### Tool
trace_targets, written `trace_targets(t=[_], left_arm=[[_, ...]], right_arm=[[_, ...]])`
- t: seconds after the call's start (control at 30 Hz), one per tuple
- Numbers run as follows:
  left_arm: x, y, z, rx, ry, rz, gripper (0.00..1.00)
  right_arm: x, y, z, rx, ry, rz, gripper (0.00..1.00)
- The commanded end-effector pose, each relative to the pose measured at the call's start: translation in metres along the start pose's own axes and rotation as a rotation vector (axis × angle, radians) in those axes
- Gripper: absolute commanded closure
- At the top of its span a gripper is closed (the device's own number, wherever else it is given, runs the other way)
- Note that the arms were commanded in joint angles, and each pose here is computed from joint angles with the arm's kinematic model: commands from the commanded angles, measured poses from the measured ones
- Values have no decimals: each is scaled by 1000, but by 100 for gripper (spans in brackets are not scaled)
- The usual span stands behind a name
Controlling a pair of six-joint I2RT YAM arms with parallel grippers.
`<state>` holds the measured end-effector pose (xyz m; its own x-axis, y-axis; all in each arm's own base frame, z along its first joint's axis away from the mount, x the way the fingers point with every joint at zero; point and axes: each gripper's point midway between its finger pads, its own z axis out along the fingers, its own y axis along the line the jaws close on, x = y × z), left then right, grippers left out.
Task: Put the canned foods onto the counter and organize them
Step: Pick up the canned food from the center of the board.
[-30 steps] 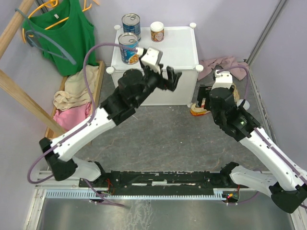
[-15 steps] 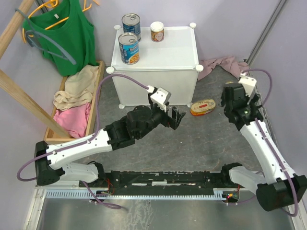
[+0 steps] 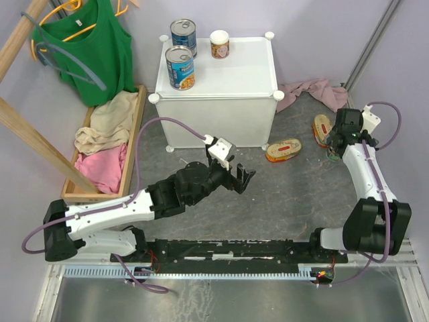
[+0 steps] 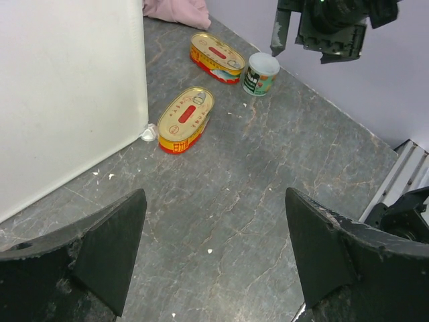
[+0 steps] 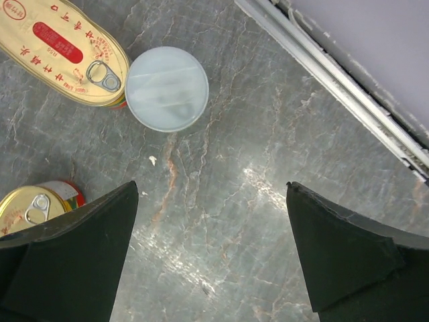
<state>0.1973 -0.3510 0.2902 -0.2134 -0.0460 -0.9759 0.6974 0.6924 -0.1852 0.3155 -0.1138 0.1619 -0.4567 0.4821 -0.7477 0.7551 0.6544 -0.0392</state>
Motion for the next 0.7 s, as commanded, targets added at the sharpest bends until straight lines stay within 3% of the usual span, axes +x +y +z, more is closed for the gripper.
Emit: trace_targets(t=[0.0, 0.67], left_arm=[[-22, -7, -5, 35, -107, -82, 10], [7, -9, -1, 68, -118, -71, 10]], right_arm=[[-25, 22, 14, -57, -22, 116, 0], [-32, 46, 76, -23, 11, 99, 0]])
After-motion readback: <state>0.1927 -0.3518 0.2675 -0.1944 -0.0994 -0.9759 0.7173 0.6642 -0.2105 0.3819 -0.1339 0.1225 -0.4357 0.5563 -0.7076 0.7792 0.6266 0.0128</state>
